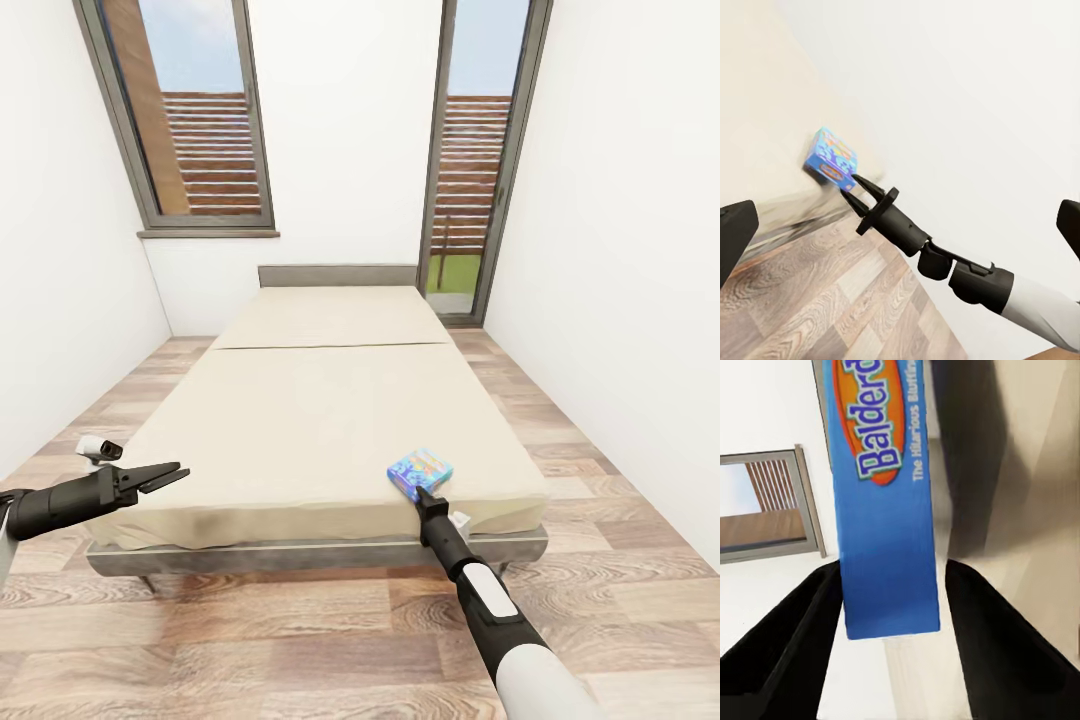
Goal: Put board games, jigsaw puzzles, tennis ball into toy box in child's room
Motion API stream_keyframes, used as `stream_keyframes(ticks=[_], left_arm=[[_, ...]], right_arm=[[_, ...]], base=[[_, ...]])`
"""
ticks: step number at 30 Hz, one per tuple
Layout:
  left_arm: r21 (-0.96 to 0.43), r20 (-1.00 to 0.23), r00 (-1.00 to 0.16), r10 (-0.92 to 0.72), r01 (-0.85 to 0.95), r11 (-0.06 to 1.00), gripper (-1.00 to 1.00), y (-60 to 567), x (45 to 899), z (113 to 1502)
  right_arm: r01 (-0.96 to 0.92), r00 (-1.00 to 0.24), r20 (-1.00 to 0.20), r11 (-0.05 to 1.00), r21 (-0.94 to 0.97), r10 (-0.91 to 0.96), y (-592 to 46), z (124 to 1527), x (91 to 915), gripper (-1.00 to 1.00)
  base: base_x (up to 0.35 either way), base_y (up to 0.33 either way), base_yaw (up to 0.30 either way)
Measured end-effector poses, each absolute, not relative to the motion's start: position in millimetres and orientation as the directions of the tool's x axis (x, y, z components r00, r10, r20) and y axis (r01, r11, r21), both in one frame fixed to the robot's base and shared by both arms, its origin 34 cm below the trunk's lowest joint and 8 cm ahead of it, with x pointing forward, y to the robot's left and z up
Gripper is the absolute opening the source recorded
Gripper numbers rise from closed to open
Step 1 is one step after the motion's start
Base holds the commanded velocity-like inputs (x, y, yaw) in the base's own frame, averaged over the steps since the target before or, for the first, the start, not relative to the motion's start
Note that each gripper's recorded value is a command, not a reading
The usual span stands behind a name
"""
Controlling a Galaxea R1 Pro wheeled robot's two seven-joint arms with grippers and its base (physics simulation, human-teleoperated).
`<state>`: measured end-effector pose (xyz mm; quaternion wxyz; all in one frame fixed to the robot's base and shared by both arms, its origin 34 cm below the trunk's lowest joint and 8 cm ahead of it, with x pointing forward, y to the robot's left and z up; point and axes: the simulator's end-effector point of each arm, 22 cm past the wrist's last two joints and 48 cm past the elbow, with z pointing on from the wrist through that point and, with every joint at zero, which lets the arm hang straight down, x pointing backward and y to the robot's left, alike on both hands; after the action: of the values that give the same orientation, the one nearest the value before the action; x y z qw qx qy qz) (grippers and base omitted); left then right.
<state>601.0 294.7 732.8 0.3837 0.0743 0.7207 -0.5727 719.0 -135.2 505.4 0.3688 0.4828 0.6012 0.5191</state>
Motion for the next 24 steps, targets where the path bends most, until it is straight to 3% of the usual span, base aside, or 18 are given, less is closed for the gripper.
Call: stream_keyframes(ticks=[24], left_arm=[[-0.766,-0.642,-0.687,-0.342,0.547,0.339,1.00,301.6,602.5,740.6]], right_arm=[[0.198,-0.262,0.063,-0.010,0.980,0.963,-135.0,510.1,720.1,-1.00]], base=[[0.000,0.000,0.000]])
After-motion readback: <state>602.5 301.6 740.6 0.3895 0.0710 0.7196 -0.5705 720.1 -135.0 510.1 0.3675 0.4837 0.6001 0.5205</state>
